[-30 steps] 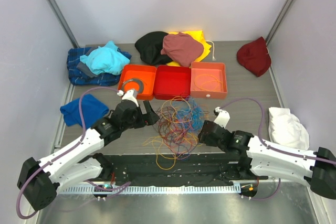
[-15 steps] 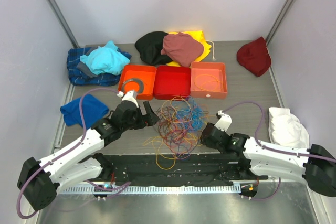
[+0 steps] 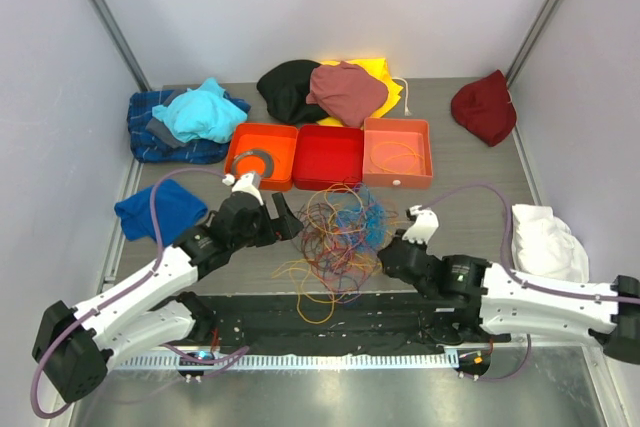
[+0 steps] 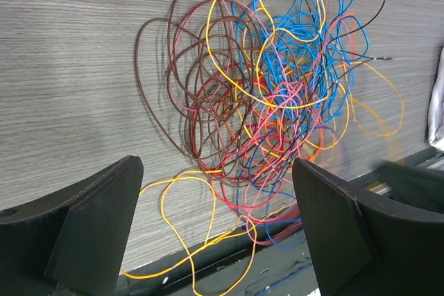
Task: Untangle the cables
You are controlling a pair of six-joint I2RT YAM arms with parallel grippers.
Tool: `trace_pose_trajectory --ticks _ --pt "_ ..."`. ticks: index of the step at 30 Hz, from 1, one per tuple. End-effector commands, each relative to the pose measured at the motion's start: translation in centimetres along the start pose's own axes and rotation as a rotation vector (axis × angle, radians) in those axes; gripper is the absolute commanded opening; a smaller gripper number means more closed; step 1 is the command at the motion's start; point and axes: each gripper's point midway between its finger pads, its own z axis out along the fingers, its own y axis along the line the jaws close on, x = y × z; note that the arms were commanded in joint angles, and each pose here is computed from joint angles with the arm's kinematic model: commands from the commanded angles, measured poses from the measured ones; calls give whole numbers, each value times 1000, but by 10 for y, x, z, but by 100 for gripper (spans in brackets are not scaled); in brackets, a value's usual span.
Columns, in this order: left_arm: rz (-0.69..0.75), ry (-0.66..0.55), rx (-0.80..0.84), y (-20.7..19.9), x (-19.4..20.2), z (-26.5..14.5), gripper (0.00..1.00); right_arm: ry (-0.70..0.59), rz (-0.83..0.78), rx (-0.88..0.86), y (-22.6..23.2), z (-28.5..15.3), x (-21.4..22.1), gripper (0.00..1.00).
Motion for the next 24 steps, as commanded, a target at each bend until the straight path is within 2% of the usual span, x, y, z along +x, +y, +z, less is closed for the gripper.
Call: trace_pose_trajectory --ticks 1,3,4,6,9,18,24 --pt "8 -56 49 -15 -16 -7 95 -328 -73 -173 87 -78 -124 1" --pt "10 -69 53 -16 -19 -10 95 -393 -93 -232 126 -112 -170 1" --pt "12 -81 51 -17 -22 -12 95 -418 -160 -246 137 -123 -185 1" --pt "16 -102 52 -18 -27 -17 95 -467 -158 -299 171 -150 -220 1" --pt "23 -154 42 -18 -40 -29 95 -526 -218 -321 203 -176 -257 1" --pt "29 -296 52 -24 -73 -63 96 -693 -224 -361 244 -241 -339 1" --pt "19 -309 97 -35 -78 -65 96 -848 -213 -349 260 -289 -400 1"
